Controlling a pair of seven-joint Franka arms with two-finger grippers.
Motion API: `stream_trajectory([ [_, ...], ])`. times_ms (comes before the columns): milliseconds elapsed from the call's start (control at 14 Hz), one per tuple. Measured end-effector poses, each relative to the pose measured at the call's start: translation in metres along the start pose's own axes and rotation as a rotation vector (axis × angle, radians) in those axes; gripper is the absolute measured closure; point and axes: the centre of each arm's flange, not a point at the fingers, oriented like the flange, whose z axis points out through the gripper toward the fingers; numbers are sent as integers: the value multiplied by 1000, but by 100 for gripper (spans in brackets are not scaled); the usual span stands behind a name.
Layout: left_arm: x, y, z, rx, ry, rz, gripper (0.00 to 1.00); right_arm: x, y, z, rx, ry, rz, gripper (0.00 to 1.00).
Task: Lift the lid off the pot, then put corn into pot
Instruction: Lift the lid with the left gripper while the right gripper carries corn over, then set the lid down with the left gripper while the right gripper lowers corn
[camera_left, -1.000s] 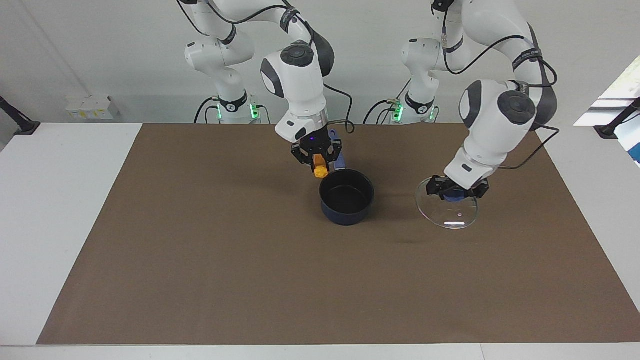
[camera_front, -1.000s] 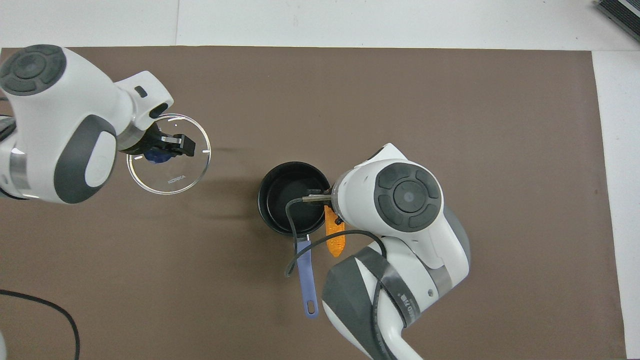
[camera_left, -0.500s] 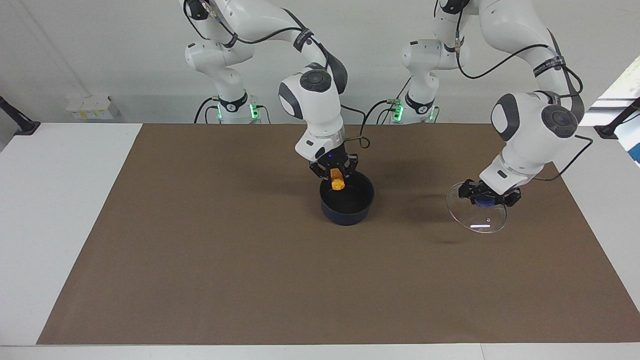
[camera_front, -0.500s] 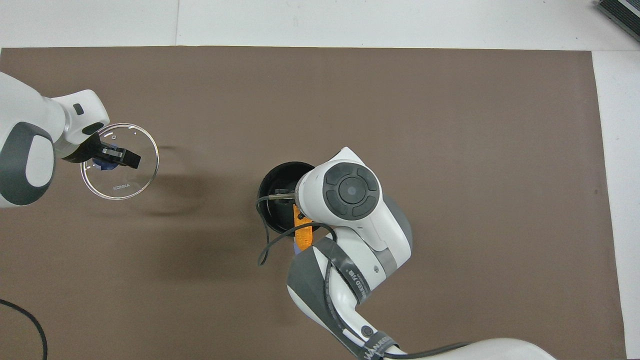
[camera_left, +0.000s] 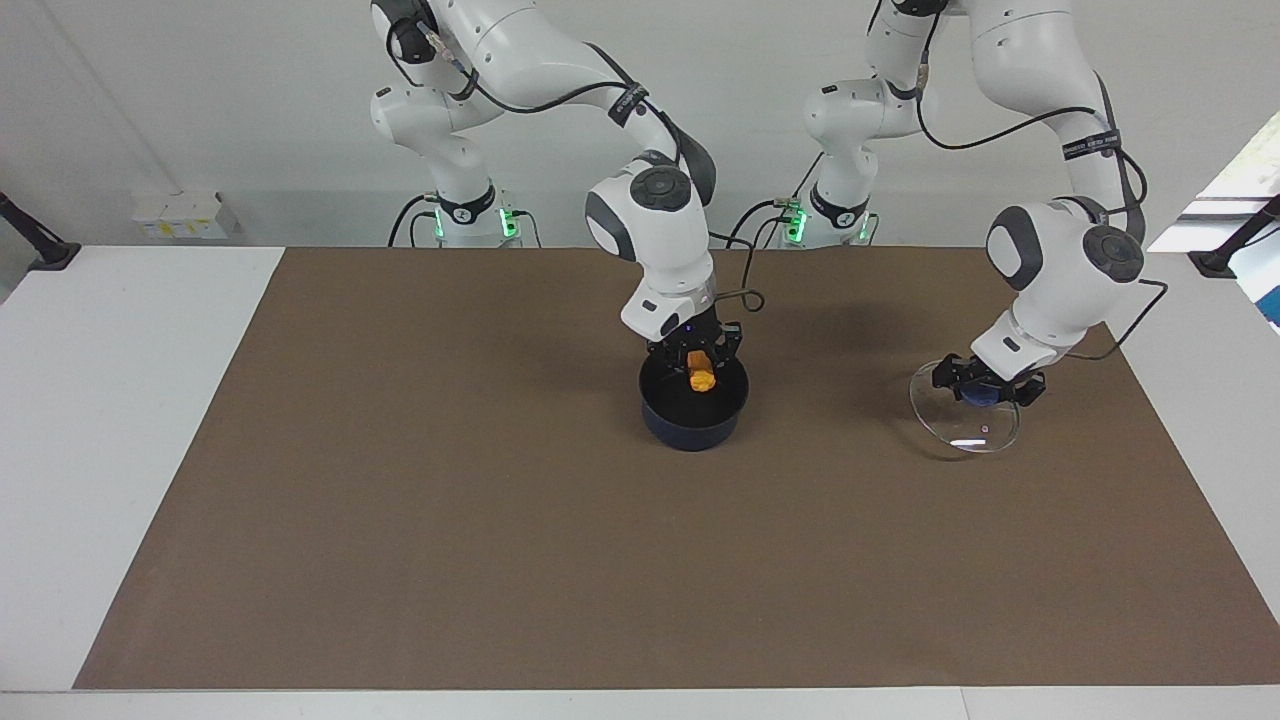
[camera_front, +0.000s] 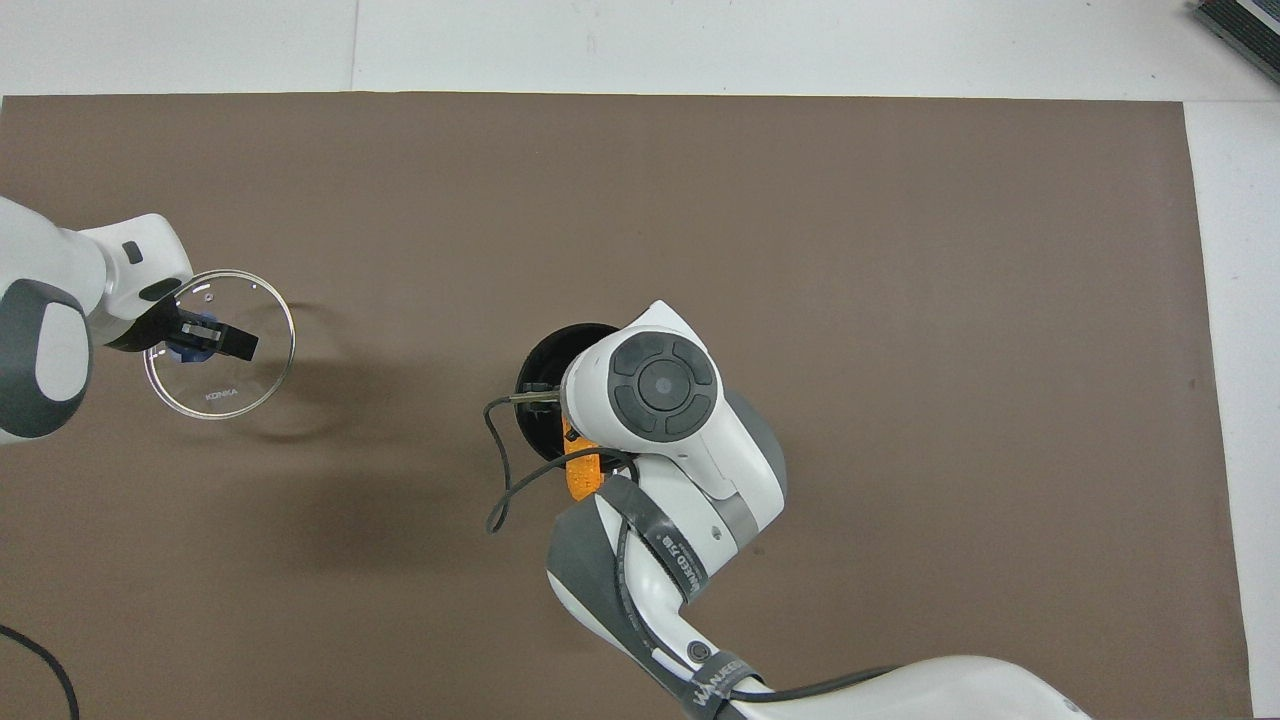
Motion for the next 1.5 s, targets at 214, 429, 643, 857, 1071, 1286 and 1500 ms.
stream_trajectory([
  [214,-9,1,15,3,6,-3,56,9,6,1,4,30,4,59],
  [429,-10,4,18,1,2,2,56,20,14,3,9,72,-15,59],
  [643,-12,3,20,-1,-2,-1,23,28,20,10,23,101,-51,59],
  [857,-8,2,15,3,11,-16,0,28,20,20,17,99,-66,59],
  [1071,2,1,0,12,40,-50,0,23,21,33,4,81,-89,59],
  [1286,21,7,-32,13,57,-122,0,20,21,40,0,73,-111,59],
  [1500,41,21,-73,10,67,-211,0,20,21,40,-1,72,-112,53],
])
